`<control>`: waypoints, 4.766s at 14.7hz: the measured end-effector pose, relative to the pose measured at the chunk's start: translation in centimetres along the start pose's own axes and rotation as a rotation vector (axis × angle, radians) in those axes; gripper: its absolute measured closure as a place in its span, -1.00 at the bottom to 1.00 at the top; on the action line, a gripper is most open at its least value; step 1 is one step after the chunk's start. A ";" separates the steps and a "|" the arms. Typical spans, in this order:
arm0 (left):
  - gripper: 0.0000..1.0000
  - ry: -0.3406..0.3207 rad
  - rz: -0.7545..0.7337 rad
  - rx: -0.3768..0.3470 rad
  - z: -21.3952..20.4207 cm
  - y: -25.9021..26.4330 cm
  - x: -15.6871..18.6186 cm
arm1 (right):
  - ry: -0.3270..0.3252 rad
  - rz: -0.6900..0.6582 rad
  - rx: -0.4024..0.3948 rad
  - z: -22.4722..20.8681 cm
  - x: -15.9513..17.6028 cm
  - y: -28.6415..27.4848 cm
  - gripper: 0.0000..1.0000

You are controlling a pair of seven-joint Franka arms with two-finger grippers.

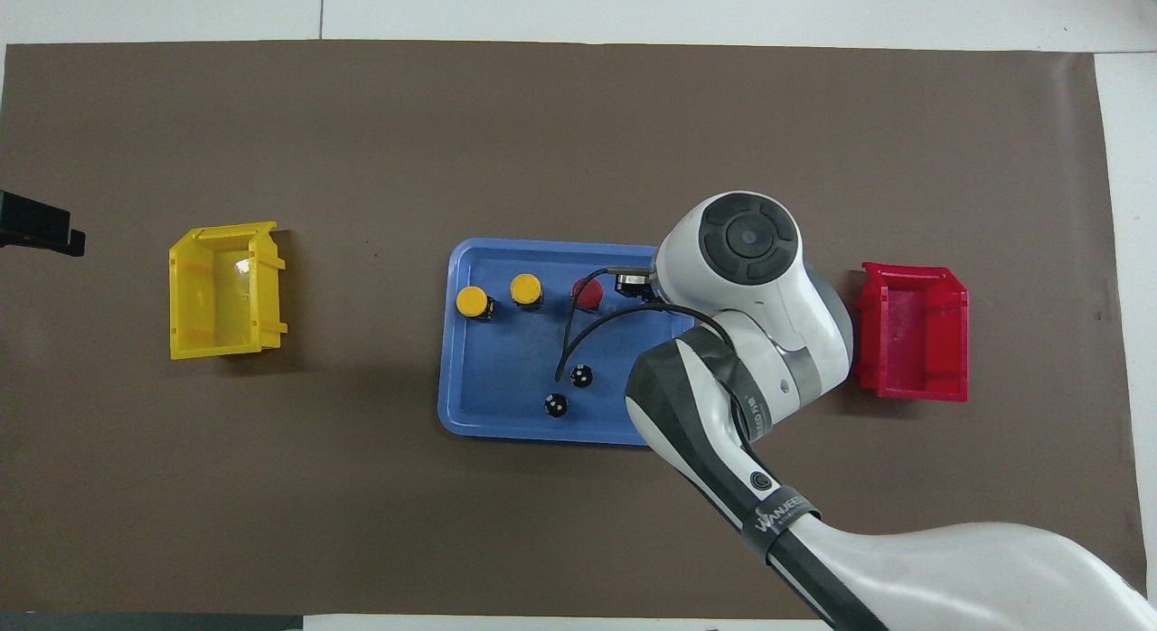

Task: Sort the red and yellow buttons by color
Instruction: 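Drop red button in red bin while the left gripper reaches yellow button, then grasp the yellow button with the left gripper and lift it, then lower the yellow button into the yellow bin and open the left gripper, then reach the right gripper to the remaining red button and grasp it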

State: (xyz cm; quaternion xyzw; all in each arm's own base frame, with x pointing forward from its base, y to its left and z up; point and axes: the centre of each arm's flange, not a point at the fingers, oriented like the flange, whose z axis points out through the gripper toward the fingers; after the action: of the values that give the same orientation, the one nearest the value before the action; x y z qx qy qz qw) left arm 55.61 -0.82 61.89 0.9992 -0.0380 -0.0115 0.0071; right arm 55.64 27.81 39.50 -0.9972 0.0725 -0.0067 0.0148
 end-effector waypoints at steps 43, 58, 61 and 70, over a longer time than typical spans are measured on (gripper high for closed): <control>0.17 -0.078 -0.158 0.019 13.8 5.2 2.1 | -0.035 -0.191 -0.062 3.7 -3.2 31.1 -0.06; 0.17 -0.007 -0.112 0.032 24.2 0.1 -1.2 | 0.058 -0.044 0.029 -11.5 3.4 2.3 -0.39; 0.17 -0.011 -0.101 0.032 25.2 0.3 -1.6 | 0.064 -0.021 0.047 -6.9 2.9 -4.5 -0.40; -0.64 -0.038 -0.045 0.032 16.2 1.6 0.3 | 0.047 -0.028 0.043 0.7 0.2 -8.8 -0.52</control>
State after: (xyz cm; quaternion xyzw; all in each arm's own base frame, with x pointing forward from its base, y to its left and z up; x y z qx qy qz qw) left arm 55.39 -2.62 45.67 0.9994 -0.0156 -0.0301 -0.0099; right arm 57.07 36.48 39.06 -0.9972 0.0584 -0.0318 0.0342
